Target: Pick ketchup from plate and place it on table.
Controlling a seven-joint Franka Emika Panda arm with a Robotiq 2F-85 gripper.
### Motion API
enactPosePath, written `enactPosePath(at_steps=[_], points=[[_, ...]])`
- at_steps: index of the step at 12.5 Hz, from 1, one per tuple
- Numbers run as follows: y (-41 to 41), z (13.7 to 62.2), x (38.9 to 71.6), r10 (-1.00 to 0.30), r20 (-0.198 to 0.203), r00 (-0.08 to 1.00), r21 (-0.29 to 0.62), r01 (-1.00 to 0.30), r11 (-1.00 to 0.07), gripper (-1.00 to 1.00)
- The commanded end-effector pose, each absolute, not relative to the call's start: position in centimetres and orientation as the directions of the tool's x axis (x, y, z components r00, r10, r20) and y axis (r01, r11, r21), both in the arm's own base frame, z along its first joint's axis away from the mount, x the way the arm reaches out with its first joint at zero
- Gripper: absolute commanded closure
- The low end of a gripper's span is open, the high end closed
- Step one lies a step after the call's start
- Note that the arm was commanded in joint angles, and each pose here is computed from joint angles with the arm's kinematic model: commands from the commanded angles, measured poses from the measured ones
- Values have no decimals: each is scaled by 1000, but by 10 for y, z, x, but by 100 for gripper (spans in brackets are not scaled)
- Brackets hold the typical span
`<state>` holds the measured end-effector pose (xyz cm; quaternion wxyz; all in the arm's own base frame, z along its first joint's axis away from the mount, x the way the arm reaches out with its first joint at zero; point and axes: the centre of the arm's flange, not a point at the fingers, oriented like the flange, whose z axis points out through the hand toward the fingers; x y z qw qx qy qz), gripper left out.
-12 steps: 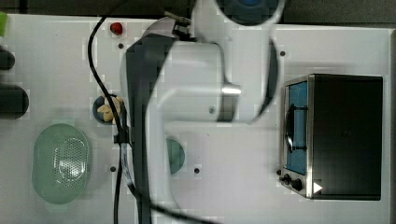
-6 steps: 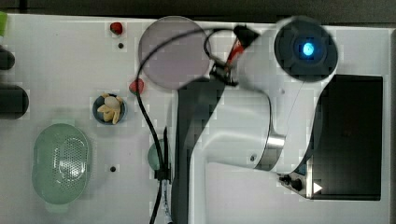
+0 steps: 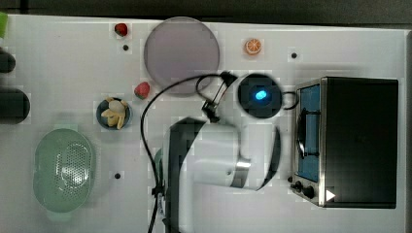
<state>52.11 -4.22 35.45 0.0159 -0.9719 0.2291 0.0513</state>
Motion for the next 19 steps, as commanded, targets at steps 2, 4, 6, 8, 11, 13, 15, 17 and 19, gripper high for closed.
enactPosePath(at_steps=[2, 4, 6, 8, 11, 13, 15, 17, 19], points=[[-31, 332, 500, -476, -9, 880, 41, -475, -879, -16], [-27, 297, 487, -501, -37, 865, 54, -499, -865, -16], [-24, 268, 483, -497, -66, 865, 60, -494, -867, -16], [-24, 246, 484, -498, -79, 863, 58, -495, -867, -22], [-25, 241, 490, -501, -42, 865, 33, -500, -866, -86], [-25, 263, 499, -529, -36, 848, 37, -528, -849, -100], [-25, 306, 512, -582, -38, 813, 52, -580, -813, -100], [-24, 366, 526, -593, -9, 805, 46, -592, -805, -100], [-25, 433, 543, -656, 68, 752, -6, -657, -754, -100]])
